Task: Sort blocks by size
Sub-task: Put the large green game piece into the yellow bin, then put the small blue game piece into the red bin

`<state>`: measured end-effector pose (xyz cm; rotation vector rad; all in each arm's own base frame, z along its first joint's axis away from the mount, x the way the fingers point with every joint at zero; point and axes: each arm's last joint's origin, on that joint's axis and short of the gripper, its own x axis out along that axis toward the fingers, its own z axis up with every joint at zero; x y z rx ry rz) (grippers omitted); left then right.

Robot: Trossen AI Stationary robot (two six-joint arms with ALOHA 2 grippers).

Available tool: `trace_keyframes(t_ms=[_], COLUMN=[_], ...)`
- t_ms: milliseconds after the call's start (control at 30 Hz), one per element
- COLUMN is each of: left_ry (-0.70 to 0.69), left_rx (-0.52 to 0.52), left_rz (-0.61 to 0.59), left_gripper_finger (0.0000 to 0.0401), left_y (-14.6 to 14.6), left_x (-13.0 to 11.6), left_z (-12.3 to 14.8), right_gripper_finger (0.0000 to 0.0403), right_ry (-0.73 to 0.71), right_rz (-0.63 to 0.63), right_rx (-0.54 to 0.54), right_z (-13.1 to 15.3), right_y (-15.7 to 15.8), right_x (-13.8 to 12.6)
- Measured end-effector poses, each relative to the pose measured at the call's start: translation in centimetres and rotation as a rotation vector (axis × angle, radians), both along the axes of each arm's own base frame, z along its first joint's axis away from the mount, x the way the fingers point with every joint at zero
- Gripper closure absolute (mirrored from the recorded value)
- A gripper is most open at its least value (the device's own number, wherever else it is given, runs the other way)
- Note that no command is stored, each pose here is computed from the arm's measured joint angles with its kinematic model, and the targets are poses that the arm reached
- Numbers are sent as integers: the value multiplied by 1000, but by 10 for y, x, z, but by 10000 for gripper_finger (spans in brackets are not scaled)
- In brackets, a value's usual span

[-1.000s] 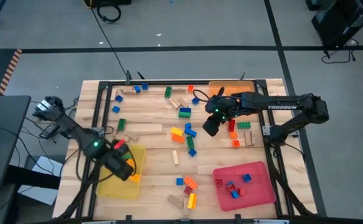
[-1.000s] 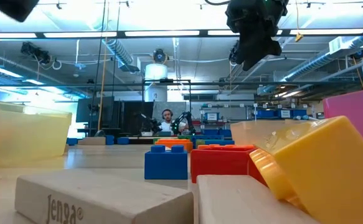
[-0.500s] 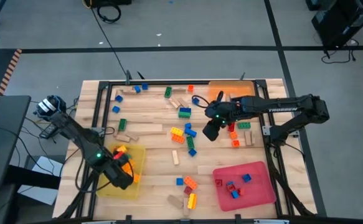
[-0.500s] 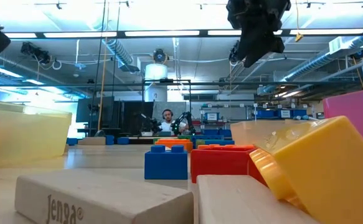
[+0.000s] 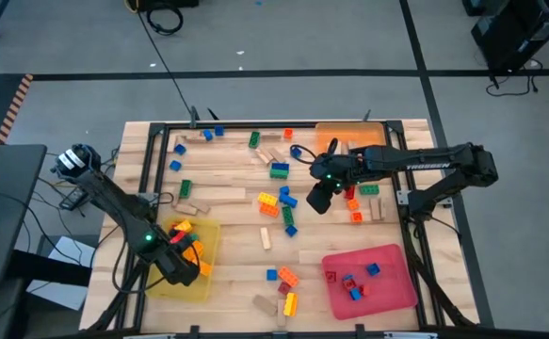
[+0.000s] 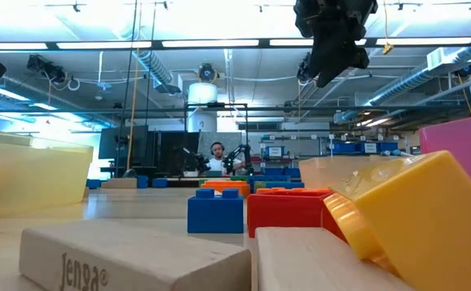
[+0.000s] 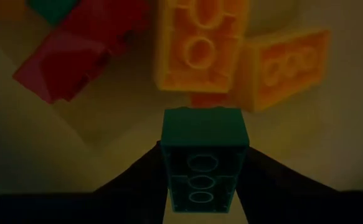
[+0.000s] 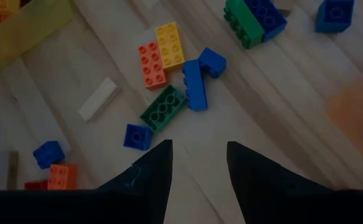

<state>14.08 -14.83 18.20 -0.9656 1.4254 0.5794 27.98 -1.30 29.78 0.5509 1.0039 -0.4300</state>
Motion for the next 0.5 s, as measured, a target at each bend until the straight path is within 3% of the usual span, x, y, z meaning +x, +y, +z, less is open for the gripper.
trace_keyframes(t_ms=[233, 500], left_ry=[-5, -7], left_rx=[2, 1], left_rz=[2, 7], left_gripper_finger=[214, 212], left_y=[0, 0], left_x=[0, 0], left_z=[0, 0], right_gripper_finger=[237, 237], right_ry=[17, -46], right_rz=[47, 120], right_rx=[17, 34], right_z=[1, 23], right_y=[10, 41], right_x=[-3, -28])
